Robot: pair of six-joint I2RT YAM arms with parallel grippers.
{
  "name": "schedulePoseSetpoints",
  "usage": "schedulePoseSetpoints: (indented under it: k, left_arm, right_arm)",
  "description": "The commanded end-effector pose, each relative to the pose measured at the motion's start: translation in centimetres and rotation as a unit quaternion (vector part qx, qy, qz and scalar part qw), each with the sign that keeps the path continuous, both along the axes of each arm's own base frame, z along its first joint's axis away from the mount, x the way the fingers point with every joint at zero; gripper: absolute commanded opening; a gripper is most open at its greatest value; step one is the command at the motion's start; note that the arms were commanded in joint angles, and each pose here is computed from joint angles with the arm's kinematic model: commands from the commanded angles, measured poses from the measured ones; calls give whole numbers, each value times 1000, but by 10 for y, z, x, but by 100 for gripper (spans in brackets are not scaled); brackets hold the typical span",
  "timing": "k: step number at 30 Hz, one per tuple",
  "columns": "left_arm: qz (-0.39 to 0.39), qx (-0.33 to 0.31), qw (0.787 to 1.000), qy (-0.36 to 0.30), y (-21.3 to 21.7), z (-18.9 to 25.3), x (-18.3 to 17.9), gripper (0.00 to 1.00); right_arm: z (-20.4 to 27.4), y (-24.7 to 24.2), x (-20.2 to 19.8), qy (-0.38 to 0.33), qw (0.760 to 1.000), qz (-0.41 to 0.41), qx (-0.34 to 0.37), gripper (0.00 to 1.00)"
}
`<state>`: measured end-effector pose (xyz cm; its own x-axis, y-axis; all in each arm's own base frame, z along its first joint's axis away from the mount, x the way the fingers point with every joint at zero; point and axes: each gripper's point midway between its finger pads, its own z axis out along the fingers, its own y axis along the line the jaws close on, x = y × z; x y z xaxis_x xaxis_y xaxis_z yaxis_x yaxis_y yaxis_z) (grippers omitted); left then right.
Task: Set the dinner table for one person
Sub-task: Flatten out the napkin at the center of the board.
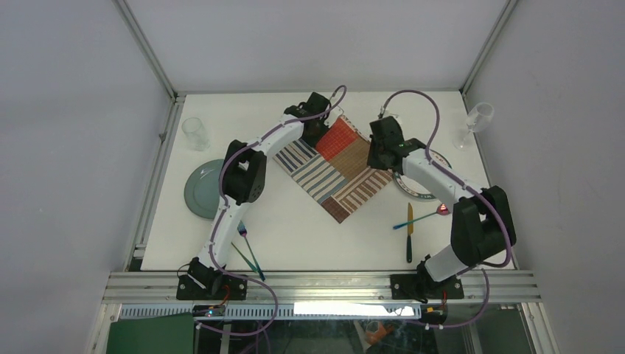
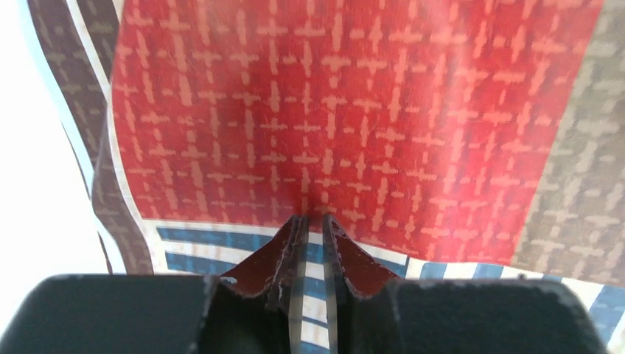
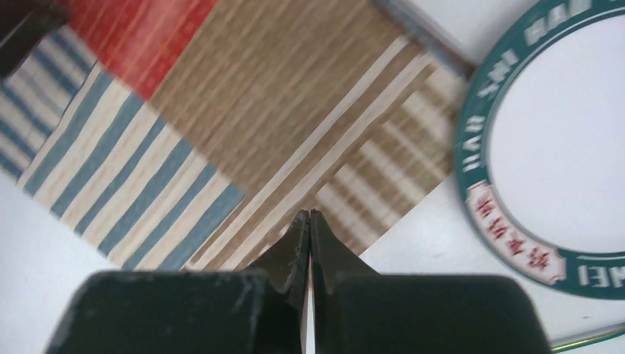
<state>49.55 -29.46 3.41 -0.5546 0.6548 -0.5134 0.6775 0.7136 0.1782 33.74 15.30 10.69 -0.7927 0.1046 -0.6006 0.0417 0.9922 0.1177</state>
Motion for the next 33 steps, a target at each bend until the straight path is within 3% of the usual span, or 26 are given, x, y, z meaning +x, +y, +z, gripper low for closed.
schedulePoseSetpoints:
  k: [1, 9, 15, 16, 19, 23, 33]
  left_arm:
    - [14, -17, 1000, -12, -12, 5, 8, 16]
    - [10, -27, 1000, 2, -16, -3, 5, 17]
    - [1, -36, 999, 5, -21, -2, 4, 20]
    - [-4, -35, 999, 5, -22, -4, 4, 25]
    - [-12, -32, 999, 0, -24, -6, 8, 56]
    - [-24, -41, 999, -3, -33, -8, 14, 77]
    - [-66, -63, 996, 4, -71, -20, 3, 86]
  right_arm:
    - [-2, -19, 36, -9, 1000, -26, 3, 0]
    - [-58, -7, 67, 37, 999, -21, -8, 0]
    - [-86, -6, 49, 77, 997, -21, -3, 0]
    - [-89, -5, 42, 84, 996, -18, 4, 0]
    - [-93, 4, 17, 104, 994, -4, 31, 0]
    - [-95, 33, -21, 129, 990, 42, 49, 0]
    - [-106, 105, -81, 159, 980, 122, -19, 0]
